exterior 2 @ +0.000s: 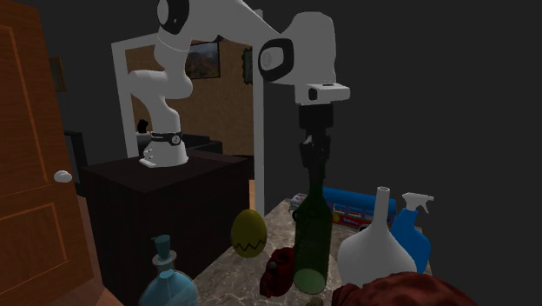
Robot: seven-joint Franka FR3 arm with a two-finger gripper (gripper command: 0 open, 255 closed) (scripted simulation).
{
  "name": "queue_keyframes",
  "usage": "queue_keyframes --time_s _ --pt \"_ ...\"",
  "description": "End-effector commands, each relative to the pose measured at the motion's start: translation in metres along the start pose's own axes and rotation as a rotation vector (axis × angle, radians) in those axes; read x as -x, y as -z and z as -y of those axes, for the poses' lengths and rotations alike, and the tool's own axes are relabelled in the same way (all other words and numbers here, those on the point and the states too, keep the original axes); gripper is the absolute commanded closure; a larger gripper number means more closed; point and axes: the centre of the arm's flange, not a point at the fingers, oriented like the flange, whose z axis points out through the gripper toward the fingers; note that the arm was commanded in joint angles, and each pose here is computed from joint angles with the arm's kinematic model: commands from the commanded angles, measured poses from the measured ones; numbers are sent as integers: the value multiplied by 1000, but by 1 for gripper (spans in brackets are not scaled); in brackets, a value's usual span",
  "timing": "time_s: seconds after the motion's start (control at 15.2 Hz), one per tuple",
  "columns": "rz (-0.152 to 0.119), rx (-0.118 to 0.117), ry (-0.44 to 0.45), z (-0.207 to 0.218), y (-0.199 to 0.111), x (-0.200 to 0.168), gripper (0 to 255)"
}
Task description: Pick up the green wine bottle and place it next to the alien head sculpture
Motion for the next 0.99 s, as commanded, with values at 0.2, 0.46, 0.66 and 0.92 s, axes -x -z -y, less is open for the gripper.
queue_keyframes --time_s 0.2,0.46,0.66,0.92 --pt "-1 0 0 0 -22 2 255" --pt "-1 0 0 0 -22 2 255" --pt "-1 0 0 0 -22 2 255" --pt "-1 0 0 0 -22 1 0"
